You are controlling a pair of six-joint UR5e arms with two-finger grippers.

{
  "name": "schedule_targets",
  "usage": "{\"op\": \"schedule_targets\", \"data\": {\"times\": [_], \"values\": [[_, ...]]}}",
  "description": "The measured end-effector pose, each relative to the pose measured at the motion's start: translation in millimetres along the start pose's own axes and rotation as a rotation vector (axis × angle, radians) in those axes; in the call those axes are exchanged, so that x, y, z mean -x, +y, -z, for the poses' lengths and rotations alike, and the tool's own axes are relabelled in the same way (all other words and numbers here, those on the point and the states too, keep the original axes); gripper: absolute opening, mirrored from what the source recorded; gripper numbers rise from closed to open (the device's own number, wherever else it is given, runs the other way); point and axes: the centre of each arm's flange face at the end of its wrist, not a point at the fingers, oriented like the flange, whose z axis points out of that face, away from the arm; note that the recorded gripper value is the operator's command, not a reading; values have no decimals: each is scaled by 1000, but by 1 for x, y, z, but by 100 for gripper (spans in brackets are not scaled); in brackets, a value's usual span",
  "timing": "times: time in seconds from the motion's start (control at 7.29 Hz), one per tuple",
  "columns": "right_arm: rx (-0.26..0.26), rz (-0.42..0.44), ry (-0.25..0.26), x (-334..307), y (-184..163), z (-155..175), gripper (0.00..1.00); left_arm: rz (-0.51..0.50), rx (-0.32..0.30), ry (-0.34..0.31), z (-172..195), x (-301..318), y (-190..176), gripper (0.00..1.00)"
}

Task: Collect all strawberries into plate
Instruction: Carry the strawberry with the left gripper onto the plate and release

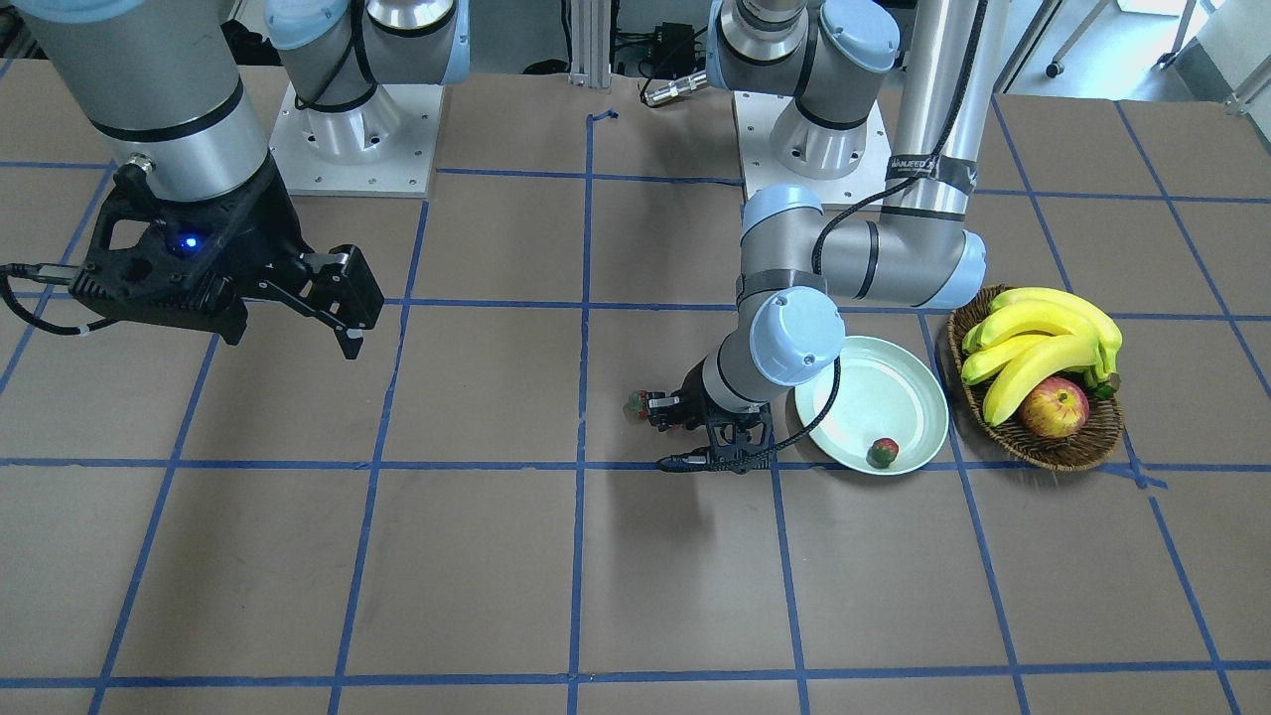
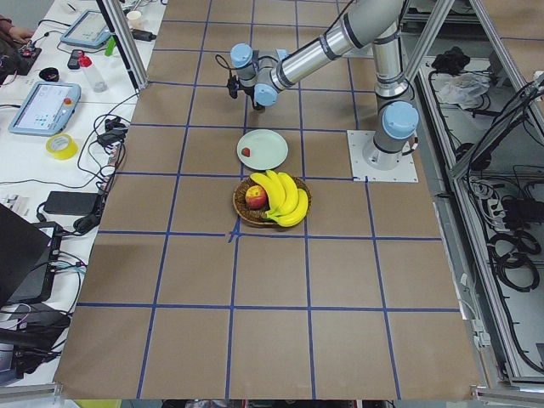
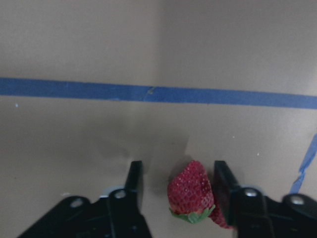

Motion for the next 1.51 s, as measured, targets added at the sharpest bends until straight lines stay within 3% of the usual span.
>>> {"op": "schedule_targets", "data": {"times": [0.14,0.27,0.41,0.55,0.69,0.82,1.23,1.51], "values": [[0,0,0,0,0,0,100,5,3,-1,-1,0,0,51],[0,0,0,0,0,0,100,8,6,-2,-1,0,1,53],[0,0,0,0,0,0,100,10,7,-3,-1,0,1,65],[1,0,0,0,0,0,100,11,15,-5,-2,0,1,59],[1,1,-2,1,0,0,100,14,27,-7,-3,1,2,15],[1,1,-3,1,0,0,100,16,34,-9,-4,1,3,0],[-5,0,-5,1,0,0,100,15,27,-7,0,0,1,0],[-7,-1,-5,2,0,1,100,21,-9,-4,25,2,-13,0]]}}
